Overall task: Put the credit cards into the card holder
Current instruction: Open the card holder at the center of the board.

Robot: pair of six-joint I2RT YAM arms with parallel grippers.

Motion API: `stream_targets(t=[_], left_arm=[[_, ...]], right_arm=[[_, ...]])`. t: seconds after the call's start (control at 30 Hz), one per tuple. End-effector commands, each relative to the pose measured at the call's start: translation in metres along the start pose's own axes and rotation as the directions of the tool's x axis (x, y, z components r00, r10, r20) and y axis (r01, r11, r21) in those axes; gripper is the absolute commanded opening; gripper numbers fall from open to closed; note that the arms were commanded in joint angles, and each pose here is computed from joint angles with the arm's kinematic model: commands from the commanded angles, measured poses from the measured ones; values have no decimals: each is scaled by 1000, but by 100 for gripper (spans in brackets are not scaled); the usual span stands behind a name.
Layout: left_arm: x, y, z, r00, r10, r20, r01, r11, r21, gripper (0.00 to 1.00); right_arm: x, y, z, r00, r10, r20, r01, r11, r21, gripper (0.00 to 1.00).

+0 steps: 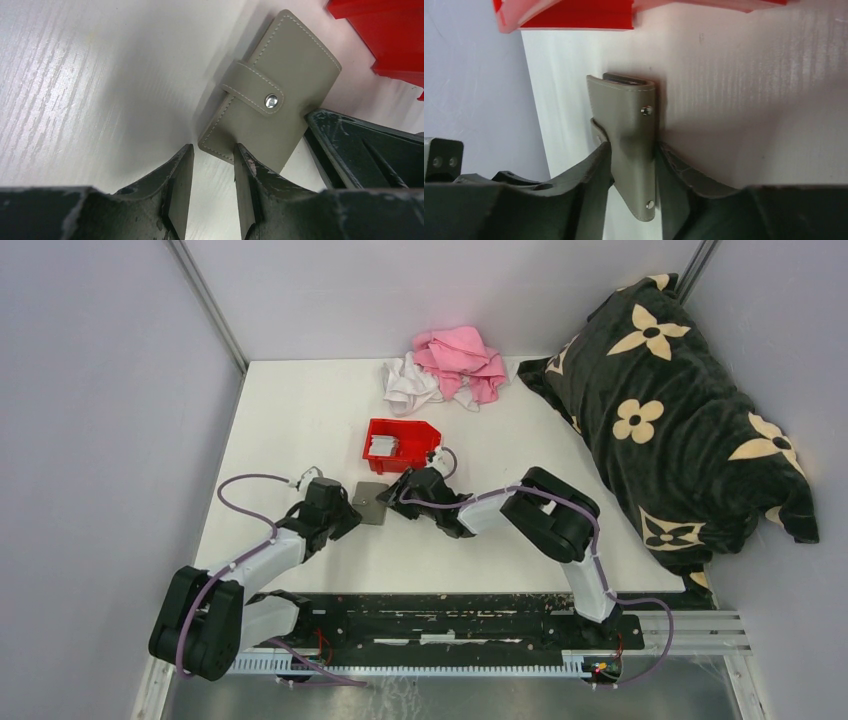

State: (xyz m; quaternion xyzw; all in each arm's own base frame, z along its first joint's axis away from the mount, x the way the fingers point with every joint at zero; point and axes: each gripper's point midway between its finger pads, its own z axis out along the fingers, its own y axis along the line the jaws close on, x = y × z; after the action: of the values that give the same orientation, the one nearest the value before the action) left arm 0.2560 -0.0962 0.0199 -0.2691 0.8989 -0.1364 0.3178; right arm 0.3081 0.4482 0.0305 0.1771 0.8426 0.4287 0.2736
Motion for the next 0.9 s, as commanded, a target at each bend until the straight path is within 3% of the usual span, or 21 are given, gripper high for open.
stream_targets(t=[0.0,0.23,0.57,0.87], left_arm=[[36,26,1,993,-7,-120,-2,998,-68,44],[35,19,2,990,1,-140,-9,999,-54,45],[-10,-10,-21,1000,-12,-10,12,1000,-3,67],[-27,-42,-22,999,52,-3,-51,997,66,70]], right_arm=[[24,-38,9,995,-37,-94,45,996,82,36],[34,-38,9,980,-89,-178,106,990,91,1],[-1,-34,-26,949,-258,-182,287,946,153,1],[-8,-33,-50,908,-356,-223,396,903,168,1]])
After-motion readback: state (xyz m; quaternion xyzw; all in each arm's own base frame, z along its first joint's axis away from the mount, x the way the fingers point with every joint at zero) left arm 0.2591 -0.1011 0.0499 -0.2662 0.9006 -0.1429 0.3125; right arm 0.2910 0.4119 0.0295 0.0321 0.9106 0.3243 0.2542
